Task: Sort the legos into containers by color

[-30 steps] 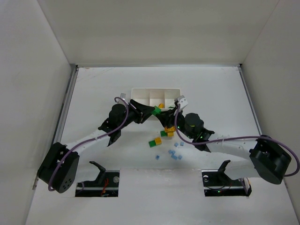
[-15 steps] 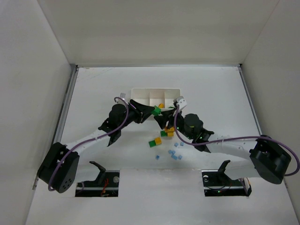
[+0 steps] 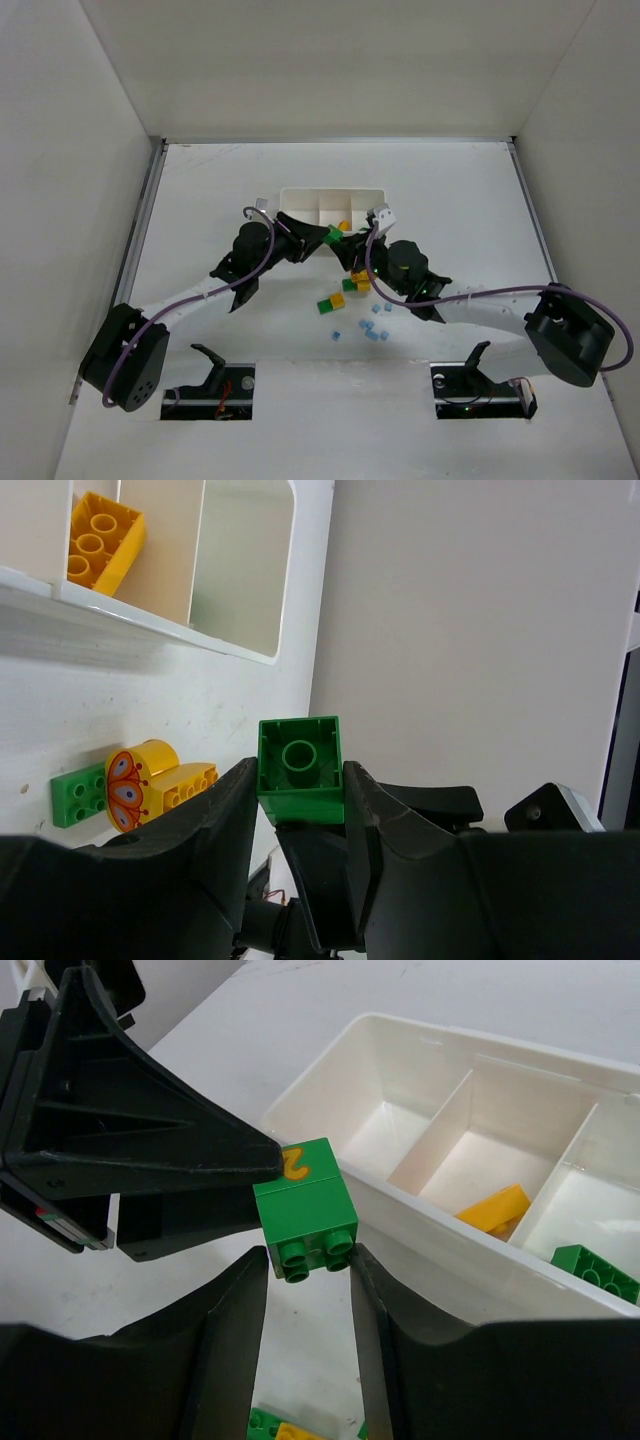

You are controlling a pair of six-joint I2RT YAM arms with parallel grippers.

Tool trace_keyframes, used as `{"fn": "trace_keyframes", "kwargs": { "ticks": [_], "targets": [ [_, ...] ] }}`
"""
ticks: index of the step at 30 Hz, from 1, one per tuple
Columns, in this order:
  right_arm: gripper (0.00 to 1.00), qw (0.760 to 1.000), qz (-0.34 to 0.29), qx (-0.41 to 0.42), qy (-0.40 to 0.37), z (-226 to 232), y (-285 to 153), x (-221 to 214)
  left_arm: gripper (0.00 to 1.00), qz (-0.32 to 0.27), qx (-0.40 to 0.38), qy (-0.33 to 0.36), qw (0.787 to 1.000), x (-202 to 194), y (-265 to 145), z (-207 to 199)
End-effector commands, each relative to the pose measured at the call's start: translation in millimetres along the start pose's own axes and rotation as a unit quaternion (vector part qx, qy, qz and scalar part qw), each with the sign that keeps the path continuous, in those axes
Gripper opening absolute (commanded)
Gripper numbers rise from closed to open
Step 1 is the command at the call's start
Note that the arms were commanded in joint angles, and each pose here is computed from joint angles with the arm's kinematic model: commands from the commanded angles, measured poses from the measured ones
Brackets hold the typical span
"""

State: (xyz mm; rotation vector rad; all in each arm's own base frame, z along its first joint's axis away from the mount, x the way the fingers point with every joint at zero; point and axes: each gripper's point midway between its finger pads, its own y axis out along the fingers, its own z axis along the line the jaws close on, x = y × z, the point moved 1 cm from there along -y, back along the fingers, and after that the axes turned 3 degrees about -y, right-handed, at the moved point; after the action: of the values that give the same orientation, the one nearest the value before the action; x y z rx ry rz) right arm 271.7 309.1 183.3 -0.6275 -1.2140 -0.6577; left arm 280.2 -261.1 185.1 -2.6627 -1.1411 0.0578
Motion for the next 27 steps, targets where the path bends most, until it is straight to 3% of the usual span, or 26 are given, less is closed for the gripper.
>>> {"fn": "trace_keyframes", "kwargs": {
  "ticks": [1, 8, 20, 27],
  "targets": [
    [0.40, 0.999, -0.039, 0.021, 0.007, 14, 8, 28, 0.13, 0.019, -0.055, 0.014, 0.998, -7, -2, -35],
    [0.32, 0.998, -0.055, 0.019, 0.015, 11, -5, 34, 0.12, -0.004, -0.049, 0.011, 0.999, 11, -6, -30],
    [0.32, 0.998, -0.065, -0.009, 0.021, -14, -18, 39, 0.11, -0.029, -0.051, 0.006, 0.998, 33, -16, -26],
    [0.34, 0.994, -0.038, -0.105, 0.013, -71, 3, 37, 0.12, -0.018, -0.061, 0.024, 0.998, 21, -14, -35]
  ]
}}
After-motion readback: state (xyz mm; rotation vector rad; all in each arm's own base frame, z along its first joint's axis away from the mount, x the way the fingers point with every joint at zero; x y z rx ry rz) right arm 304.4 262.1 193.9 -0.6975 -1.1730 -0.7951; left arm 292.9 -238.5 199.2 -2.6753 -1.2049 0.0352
